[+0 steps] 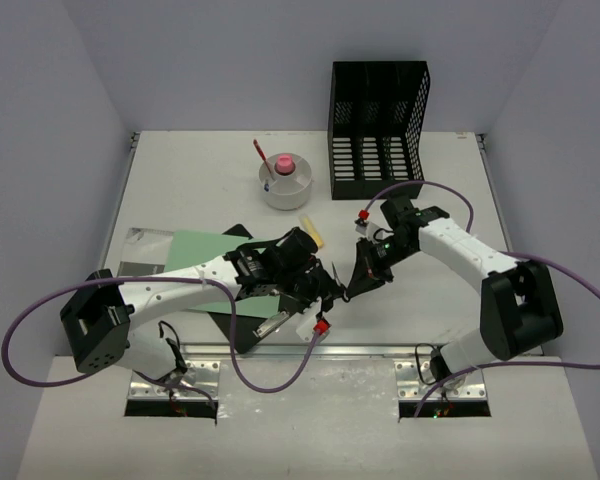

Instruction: Organize the desk

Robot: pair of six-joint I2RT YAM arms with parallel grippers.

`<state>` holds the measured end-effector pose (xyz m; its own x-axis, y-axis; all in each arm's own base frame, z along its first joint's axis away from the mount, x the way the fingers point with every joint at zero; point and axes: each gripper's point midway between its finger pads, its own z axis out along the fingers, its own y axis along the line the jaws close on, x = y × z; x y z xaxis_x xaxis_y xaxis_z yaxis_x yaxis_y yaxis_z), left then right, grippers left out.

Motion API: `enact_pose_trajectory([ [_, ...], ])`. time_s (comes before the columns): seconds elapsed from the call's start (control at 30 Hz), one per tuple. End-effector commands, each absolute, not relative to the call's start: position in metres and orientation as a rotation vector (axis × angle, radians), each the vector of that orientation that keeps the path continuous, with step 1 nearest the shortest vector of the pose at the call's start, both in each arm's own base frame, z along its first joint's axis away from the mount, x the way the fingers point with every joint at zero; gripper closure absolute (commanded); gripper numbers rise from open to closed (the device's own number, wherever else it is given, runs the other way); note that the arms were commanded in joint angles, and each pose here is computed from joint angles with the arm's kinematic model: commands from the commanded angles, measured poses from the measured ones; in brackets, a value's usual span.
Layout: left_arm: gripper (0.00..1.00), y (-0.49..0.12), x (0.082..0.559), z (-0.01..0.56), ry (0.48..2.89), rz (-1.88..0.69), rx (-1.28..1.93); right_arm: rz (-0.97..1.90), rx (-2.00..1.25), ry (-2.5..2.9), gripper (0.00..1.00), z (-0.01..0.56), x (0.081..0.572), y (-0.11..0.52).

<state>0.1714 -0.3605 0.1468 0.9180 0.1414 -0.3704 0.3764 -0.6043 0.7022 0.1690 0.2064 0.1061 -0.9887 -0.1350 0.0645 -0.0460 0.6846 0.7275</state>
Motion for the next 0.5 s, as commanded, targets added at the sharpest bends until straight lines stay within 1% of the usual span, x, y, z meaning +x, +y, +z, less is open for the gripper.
enact_pose_trajectory([
  [0.0, 0.97, -0.372, 0.168, 0.163, 0.306, -0.348, 2.185, -1.308, 0.206, -2.774, 0.98, 0.130, 0.172, 0.215],
  [0.07, 1.00, -0.371, 0.167, 0.162, 0.319, -0.354, 2.185, -1.313, 0.210, -2.783, 0.92, 0.131, 0.172, 0.215],
  [0.17, 1.00, -0.369, 0.166, 0.162, 0.320, -0.352, 2.185, -1.336, 0.227, -2.782, 0.73, 0.134, 0.171, 0.216],
  [0.2, 1.00, -0.368, 0.165, 0.162, 0.319, -0.353, 2.185, -1.345, 0.247, -2.789, 0.52, 0.136, 0.172, 0.216],
  [0.3, 1.00, -0.364, 0.161, 0.162, 0.317, -0.361, 2.186, -1.356, 0.315, -2.829, 0.23, 0.147, 0.181, 0.217],
  [0.37, 1.00, -0.360, 0.156, 0.161, 0.325, -0.370, 2.193, -1.330, 0.344, -2.868, 0.20, 0.153, 0.186, 0.214],
  [0.47, 1.00, -0.354, 0.151, 0.162, 0.352, -0.390, 2.183, -1.331, 0.427, -2.981, 0.20, 0.175, 0.208, 0.214],
])
